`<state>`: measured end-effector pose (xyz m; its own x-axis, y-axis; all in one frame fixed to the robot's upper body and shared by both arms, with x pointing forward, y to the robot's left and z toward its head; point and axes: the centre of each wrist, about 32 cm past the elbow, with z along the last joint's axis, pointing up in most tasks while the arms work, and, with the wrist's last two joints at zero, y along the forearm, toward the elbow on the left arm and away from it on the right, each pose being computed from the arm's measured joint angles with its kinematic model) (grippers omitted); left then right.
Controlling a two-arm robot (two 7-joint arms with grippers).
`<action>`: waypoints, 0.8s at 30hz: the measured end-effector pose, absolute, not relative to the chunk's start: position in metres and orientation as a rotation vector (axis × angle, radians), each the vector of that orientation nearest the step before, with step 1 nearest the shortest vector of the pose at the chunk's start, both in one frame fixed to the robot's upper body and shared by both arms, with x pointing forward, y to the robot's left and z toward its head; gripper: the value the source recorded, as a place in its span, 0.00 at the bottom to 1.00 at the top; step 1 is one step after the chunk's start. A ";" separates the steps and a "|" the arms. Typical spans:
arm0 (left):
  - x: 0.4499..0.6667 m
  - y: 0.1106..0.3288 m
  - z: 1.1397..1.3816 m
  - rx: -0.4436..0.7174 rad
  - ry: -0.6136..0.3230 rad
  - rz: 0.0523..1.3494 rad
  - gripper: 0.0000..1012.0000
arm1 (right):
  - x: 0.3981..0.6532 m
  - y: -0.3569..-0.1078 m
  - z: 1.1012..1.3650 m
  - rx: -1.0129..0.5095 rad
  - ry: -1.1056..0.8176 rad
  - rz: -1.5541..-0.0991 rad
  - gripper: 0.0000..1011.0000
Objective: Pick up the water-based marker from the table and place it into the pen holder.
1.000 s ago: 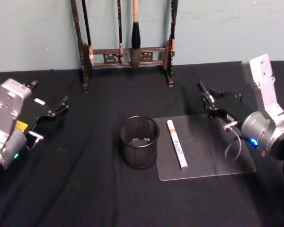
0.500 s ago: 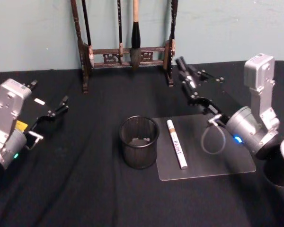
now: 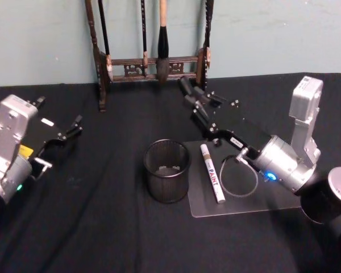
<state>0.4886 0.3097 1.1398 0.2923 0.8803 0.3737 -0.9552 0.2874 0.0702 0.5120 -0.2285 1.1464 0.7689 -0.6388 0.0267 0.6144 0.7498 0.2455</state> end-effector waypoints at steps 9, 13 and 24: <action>0.489 0.310 1.140 0.304 -0.285 1.248 0.99 | 0.516 -0.227 1.136 0.267 -0.037 -0.596 0.24; 0.489 0.310 1.140 0.304 -0.285 1.248 0.99 | 0.518 -0.222 1.132 0.270 -0.029 -0.582 0.24; 0.489 0.310 1.140 0.304 -0.285 1.248 0.99 | 0.524 -0.205 1.128 0.250 -0.053 -0.546 0.24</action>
